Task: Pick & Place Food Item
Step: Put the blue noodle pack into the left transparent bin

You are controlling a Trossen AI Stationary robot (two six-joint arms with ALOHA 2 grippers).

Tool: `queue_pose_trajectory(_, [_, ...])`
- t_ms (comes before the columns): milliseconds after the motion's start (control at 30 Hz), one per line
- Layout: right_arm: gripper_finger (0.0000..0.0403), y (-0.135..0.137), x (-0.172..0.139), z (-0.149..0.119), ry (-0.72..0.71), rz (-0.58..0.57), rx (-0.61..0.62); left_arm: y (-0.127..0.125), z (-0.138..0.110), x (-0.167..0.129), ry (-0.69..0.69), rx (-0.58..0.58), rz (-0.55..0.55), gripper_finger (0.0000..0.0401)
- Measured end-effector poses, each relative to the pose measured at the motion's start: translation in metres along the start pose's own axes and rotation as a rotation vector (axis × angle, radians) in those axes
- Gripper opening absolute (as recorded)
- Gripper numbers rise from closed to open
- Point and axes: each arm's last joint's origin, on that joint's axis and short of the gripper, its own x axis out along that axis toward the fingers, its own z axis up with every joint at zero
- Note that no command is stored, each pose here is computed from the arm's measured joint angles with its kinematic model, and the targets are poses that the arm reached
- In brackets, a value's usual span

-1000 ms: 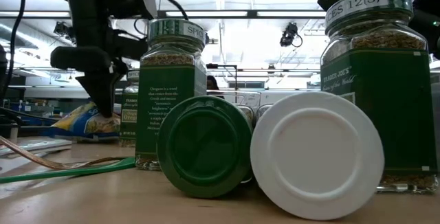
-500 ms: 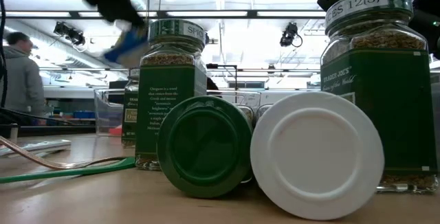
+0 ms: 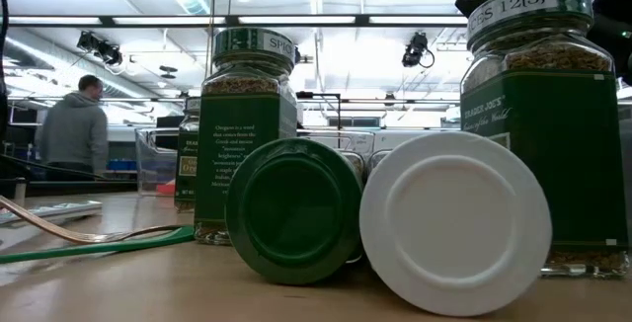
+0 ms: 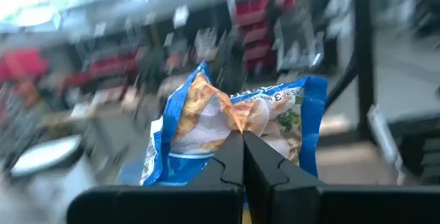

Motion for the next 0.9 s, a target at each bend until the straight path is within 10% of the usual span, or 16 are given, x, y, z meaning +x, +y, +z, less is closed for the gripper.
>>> queue_pose_trajectory(600, [0.0231,0.0,0.0,-0.001,0.009,0.001,0.001,0.027,-0.076,0.083,-0.268,-0.052,-0.065,0.0001])
queue_pose_trajectory(900, [0.0231,0.0,0.0,-0.002,0.019,0.002,0.004,0.047,-0.106,0.016,-0.161,-0.152,0.048,0.0001])
